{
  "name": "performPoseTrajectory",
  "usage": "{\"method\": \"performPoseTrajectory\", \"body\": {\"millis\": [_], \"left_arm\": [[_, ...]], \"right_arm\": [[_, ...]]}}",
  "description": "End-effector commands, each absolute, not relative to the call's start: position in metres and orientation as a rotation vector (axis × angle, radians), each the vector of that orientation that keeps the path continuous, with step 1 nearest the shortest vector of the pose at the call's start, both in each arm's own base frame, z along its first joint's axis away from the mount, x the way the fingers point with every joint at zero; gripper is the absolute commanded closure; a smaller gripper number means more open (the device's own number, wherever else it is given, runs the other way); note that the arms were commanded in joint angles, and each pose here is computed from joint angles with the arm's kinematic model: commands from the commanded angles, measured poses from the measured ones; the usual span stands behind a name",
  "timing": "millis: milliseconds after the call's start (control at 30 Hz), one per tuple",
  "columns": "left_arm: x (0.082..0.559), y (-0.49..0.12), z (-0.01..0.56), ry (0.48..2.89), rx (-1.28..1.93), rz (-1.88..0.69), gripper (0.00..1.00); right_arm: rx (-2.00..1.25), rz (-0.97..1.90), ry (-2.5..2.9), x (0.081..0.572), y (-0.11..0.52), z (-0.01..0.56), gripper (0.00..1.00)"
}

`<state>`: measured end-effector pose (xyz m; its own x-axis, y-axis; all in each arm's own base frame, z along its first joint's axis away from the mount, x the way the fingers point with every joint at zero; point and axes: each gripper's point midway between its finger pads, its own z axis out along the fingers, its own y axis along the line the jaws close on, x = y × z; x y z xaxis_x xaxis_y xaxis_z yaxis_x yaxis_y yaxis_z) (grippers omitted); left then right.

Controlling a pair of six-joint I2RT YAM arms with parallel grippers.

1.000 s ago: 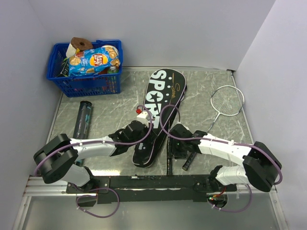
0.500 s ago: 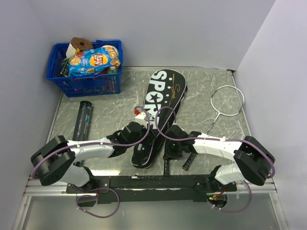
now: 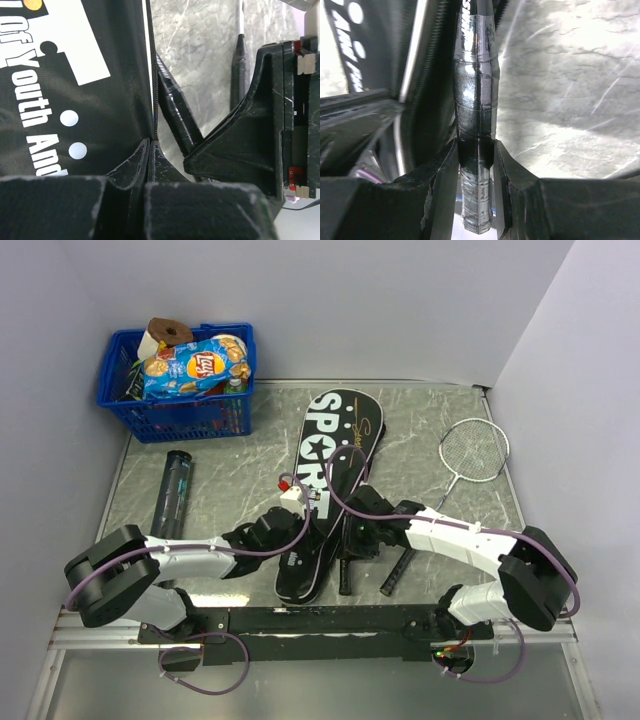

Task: Pack up the badminton gear

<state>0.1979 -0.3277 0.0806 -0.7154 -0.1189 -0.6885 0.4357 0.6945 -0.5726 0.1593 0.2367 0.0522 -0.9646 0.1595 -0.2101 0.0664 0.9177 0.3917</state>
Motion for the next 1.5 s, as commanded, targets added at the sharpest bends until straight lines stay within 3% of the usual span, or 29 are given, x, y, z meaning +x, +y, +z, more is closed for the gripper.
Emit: {"method": "performPoseTrajectory", "body": {"millis": [0, 433, 633, 833, 967, 1233, 1467], "left_arm": [[0.176, -0.345, 0.099, 2.144, 0.234, -1.14, 0.99], [0.159, -0.364, 0.105, 2.135, 0.199, -1.257, 0.99], [0.16, -0.366, 0.104, 2.129, 0.181, -1.276, 0.99], [0.164, -0.369, 0.1, 2.137, 0.206, -1.236, 0.99], [0.167, -0.369, 0.1, 2.133, 0.212, -1.217, 0.99], [0.166, -0.369, 0.11, 2.111, 0.212, -1.237, 0.99], [0.167, -0.366, 0.118, 2.091, 0.207, -1.232, 0.99]], "right_arm": [[0.187, 0.654, 2.687, 0.198, 0.252, 0.084, 1.0], [0.231, 0.825, 2.638, 0.228, 0.289, 0.089, 1.0], [0.224, 0.883, 2.631, 0.226, 0.294, 0.086, 0.59], [0.224, 0.811, 2.603, 0.216, 0.269, 0.092, 0.46], [0.245, 0.775, 2.58, 0.203, 0.248, 0.096, 0.46], [0.272, 0.776, 2.621, 0.178, 0.23, 0.072, 0.69], [0.243, 0.77, 2.627, 0.164, 0.218, 0.066, 0.75]]}}
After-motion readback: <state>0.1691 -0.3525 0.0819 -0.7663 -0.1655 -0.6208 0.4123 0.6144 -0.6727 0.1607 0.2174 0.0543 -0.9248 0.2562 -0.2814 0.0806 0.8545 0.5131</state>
